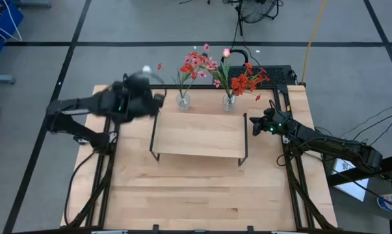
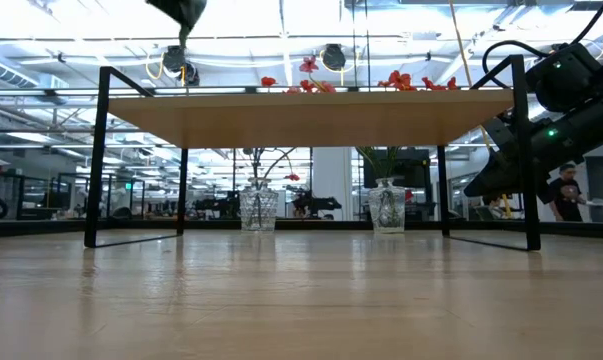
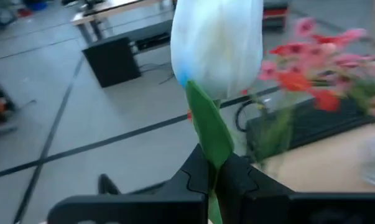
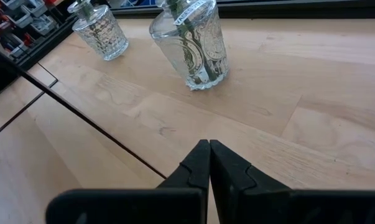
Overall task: Pick and place flowers into a vace then onto a shelf
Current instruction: Put the white tulip into the left transparent flower vase
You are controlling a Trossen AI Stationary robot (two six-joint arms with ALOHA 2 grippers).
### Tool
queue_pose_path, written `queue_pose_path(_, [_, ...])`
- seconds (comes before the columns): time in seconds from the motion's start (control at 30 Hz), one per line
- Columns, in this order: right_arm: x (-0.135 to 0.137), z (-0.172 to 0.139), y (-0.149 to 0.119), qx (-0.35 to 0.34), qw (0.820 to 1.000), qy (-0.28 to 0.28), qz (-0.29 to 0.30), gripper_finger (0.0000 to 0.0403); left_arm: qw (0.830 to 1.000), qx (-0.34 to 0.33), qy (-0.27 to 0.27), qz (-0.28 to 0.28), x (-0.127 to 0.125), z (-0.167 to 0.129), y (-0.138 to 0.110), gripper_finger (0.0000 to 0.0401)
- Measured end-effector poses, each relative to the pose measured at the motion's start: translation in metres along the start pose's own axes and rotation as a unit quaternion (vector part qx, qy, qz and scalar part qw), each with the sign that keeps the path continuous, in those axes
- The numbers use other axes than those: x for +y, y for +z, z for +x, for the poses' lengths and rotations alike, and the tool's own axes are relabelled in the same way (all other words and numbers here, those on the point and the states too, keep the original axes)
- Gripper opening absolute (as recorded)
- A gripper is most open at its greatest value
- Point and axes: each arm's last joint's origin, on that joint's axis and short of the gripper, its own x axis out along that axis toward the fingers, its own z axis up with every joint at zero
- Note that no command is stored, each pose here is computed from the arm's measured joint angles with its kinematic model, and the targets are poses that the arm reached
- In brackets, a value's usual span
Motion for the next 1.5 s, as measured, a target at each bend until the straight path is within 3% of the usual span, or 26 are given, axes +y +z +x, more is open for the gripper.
queue_pose_path(0.13, [0.000, 0.000, 0.000, 0.000, 1.000, -0.001, 0.000, 0.0002, 1.000, -0.004, -0.008, 0.001, -0.001, 0.038, 0.019, 0.0006])
queue_pose_path(0.33, [0.000, 0.000, 0.000, -0.001, 1.000, -0.001, 0.000, 0.0002, 0.990, -0.086, -0.113, 0.023, -0.004, 0.087, 0.044, 0.0006])
queue_pose_path(0.4, [0.000, 0.000, 0.000, -0.001, 1.000, -0.001, 0.004, 0.0002, 0.988, -0.099, -0.117, 0.025, -0.004, 0.103, 0.043, 0.0006])
queue_pose_path(0.47, [0.000, 0.000, 0.000, -0.001, 1.000, -0.001, 0.015, 0.0002, 0.990, -0.088, -0.108, 0.038, -0.003, 0.118, 0.038, 0.0006])
queue_pose_path(0.67, [0.000, 0.000, 0.000, -0.001, 1.000, -0.001, 0.027, 0.0002, 0.988, -0.036, -0.147, 0.028, -0.005, 0.157, 0.020, 0.0006])
queue_pose_path(1.07, [0.000, 0.001, -0.001, 0.002, 1.000, -0.005, 0.027, 0.0002, 0.985, -0.023, -0.161, 0.061, -0.034, 0.193, -0.001, 0.0006])
queue_pose_path(1.5, [-0.003, 0.003, -0.002, 0.001, 0.999, -0.035, 0.038, 0.0002, 0.981, 0.025, -0.184, 0.055, -0.039, 0.204, -0.014, 0.0006])
